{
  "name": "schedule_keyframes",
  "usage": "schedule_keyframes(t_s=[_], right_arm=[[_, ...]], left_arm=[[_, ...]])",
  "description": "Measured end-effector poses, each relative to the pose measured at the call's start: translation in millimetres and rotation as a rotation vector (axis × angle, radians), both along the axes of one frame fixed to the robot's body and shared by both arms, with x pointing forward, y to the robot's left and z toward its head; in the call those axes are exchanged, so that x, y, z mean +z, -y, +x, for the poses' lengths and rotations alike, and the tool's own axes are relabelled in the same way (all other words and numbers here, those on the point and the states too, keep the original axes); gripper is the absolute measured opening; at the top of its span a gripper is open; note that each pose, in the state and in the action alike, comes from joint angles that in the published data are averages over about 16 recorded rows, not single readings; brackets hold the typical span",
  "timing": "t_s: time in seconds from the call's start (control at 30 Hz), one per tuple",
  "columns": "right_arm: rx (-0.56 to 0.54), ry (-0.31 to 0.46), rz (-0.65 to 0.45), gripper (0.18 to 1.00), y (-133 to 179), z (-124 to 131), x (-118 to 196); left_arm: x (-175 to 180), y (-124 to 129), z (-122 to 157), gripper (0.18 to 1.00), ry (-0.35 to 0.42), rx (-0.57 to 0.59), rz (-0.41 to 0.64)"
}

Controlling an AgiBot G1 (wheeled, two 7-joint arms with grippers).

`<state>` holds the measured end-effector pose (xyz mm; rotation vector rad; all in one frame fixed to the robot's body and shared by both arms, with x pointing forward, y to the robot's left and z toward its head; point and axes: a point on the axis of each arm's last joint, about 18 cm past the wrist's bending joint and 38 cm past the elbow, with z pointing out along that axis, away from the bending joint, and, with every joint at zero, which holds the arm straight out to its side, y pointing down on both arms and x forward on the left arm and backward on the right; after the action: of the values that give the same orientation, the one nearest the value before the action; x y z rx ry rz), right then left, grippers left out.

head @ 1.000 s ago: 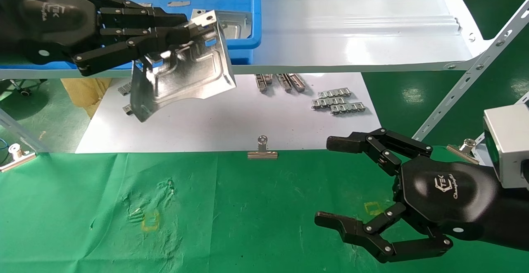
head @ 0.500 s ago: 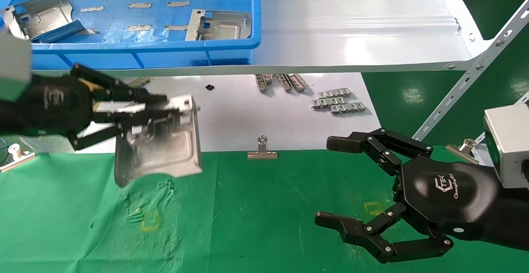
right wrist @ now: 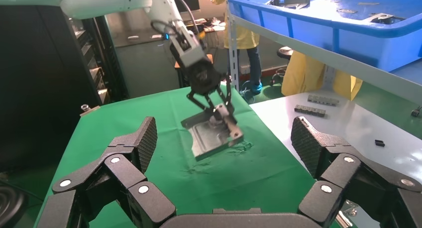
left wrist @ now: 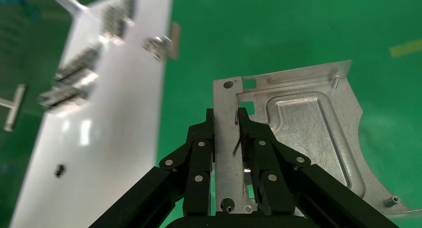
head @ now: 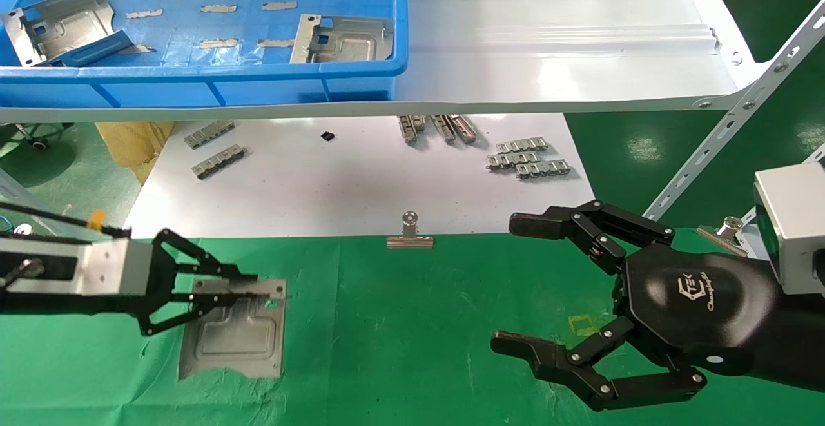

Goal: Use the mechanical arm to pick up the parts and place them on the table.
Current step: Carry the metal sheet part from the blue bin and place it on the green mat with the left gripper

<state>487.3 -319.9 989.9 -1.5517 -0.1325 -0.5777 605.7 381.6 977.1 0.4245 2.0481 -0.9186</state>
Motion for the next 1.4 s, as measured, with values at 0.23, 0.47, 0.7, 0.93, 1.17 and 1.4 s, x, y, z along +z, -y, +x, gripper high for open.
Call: schedule_keyframes(t_s=[0.23, 0.47, 0.7, 0.93, 1.17, 1.4], right_arm=[[0.000, 0.000, 0.000, 1.001, 0, 0, 0], [0.000, 0.000, 0.000, 1.001, 0, 0, 0], [0.000, 0.000, 0.000, 1.001, 0, 0, 0], [0.000, 0.000, 0.000, 1.001, 0, 0, 0], [0.000, 0.000, 0.000, 1.001, 0, 0, 0], [0.000, 0.000, 0.000, 1.001, 0, 0, 0]], left_arm=[[-24, -8, 14, 0.269, -0.001, 0.028, 0.050], [-37, -10, 23, 0.282, 0.008, 0.045, 0.054], [-36, -10, 23, 0.327, -0.009, 0.057, -0.004], [-31, -12, 19, 0.419, -0.077, 0.088, -0.117], [-32, -14, 17, 0.544, -0.137, 0.117, -0.194], [-33, -12, 17, 0.697, -0.146, 0.110, -0.210]])
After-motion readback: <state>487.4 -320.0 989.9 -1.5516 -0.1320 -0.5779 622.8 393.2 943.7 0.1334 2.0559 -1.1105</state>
